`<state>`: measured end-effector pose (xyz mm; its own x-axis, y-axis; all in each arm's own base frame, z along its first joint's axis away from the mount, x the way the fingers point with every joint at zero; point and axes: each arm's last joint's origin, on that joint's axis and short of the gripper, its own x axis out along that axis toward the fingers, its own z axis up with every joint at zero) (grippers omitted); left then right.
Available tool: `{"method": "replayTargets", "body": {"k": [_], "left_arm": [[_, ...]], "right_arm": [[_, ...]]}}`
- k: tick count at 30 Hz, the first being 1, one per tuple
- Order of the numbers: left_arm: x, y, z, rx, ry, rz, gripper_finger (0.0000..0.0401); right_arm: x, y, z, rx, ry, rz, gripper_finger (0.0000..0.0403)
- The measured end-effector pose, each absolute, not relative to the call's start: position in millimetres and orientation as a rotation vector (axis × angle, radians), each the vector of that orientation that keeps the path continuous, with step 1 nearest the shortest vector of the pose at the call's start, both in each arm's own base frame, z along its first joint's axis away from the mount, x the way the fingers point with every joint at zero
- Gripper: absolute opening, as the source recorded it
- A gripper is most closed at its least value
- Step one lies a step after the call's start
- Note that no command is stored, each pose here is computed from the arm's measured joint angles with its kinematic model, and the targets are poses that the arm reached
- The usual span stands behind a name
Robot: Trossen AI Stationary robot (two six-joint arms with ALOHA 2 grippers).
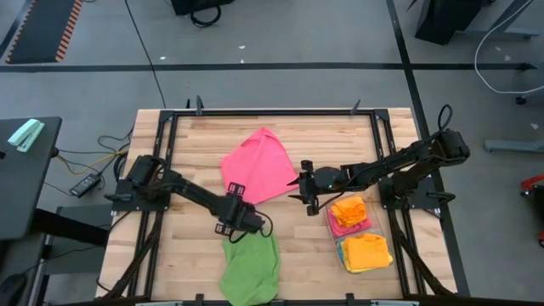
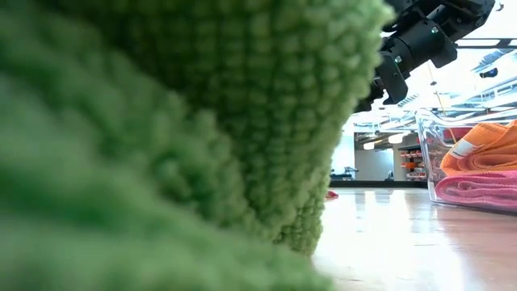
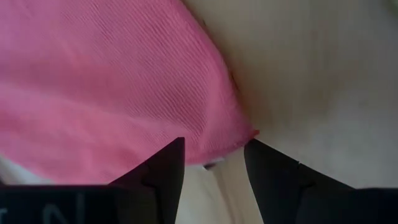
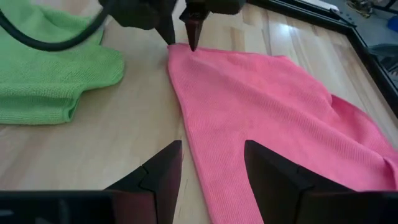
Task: Fold microfiber towels
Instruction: Fold the pink towel
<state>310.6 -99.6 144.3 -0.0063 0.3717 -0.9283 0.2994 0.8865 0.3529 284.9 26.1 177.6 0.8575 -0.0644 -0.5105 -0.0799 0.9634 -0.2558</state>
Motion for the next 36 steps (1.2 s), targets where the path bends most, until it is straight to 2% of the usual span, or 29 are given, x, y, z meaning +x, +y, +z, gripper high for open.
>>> {"method": "replayTargets", "body": {"k": [8,13,18,23,28,36], "left_arm": [[304,-118,137,0.654,1.531,0.025,0.0172],[303,-121,137,0.653,1.498,0.102,0.0153],[304,-117,137,0.589,1.483,0.183,0.0105],[307,-114,139,0.482,1.488,0.229,0.0016],[317,-120,153,0.431,1.458,0.193,0.0026],[319,-131,161,0.282,1.502,0.094,0.0011]], "right_arm": [[285,26,178,-0.275,0.543,0.008,0.0182],[285,26,178,-0.266,0.541,0.009,0.0182],[285,27,178,-0.267,0.541,0.038,0.0182],[284,27,177,-0.269,0.549,0.043,0.0181],[281,26,168,-0.372,0.634,0.082,0.0182],[293,18,131,-0.366,0.754,0.067,0.0182]]}}
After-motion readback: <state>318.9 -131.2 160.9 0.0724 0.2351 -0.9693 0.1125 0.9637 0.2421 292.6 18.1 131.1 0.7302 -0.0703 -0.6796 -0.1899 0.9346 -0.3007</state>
